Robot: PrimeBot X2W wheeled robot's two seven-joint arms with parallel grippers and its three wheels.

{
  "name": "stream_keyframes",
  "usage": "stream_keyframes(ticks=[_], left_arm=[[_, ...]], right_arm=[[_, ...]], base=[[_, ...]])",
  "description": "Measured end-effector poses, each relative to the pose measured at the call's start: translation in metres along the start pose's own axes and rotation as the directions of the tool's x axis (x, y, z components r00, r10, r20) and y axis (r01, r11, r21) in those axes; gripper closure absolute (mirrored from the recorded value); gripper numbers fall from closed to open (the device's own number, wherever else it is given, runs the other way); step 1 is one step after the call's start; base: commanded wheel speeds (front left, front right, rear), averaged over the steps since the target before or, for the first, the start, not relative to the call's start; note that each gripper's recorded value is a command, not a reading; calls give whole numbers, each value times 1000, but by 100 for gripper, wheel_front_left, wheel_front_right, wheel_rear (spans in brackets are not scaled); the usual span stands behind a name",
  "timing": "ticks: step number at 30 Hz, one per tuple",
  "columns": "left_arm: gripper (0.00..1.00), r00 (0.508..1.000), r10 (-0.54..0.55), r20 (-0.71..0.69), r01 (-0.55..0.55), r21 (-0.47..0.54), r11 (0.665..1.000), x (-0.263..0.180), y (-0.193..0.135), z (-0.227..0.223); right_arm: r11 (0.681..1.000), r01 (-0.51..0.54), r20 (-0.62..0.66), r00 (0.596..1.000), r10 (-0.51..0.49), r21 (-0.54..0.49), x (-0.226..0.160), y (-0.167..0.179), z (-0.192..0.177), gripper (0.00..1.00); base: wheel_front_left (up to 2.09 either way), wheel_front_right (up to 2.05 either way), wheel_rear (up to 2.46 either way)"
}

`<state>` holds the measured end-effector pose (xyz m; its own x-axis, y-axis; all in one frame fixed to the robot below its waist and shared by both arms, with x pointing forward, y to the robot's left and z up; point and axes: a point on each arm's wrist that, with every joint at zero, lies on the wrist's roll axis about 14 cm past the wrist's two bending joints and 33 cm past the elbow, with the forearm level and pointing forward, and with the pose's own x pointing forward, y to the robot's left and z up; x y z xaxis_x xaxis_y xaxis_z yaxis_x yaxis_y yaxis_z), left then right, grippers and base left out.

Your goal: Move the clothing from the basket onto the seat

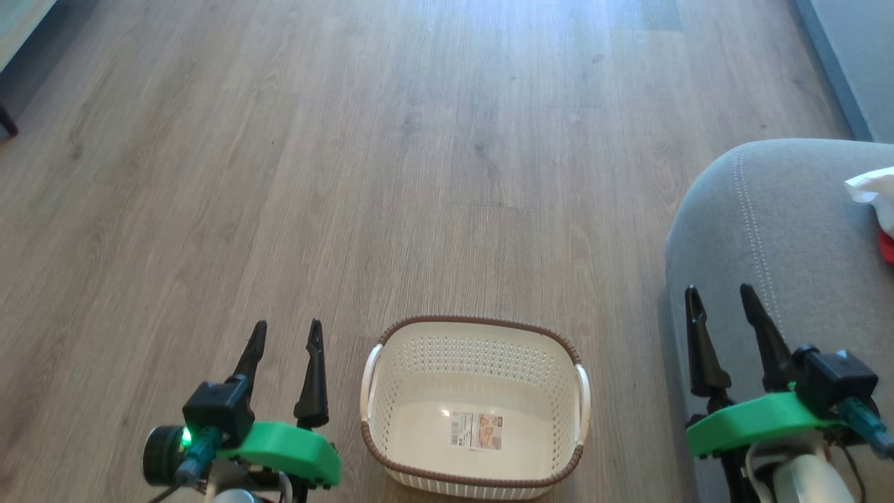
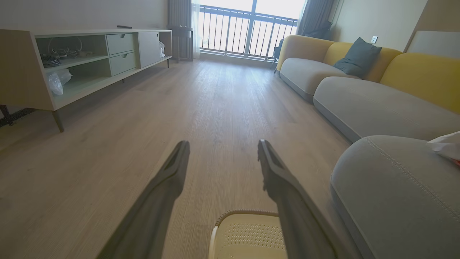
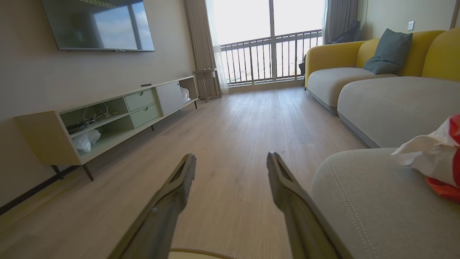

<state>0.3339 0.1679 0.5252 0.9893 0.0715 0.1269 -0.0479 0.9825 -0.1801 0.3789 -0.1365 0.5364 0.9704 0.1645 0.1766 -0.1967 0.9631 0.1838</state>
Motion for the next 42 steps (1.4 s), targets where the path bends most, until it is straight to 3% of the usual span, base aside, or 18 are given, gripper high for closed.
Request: stream_keyframes(ticks=[17, 42], left_arm=[[0, 996, -87, 8, 87, 5, 996, 3, -18, 2], [0, 997, -75, 9, 76, -13, 997, 6, -14, 2]], right_arm=[[999, 46, 15, 999, -46, 26, -9, -12, 5, 0], [996, 85, 20, 996, -86, 36, -12, -24, 6, 0]], base=[[0, 0, 0], [0, 0, 0]])
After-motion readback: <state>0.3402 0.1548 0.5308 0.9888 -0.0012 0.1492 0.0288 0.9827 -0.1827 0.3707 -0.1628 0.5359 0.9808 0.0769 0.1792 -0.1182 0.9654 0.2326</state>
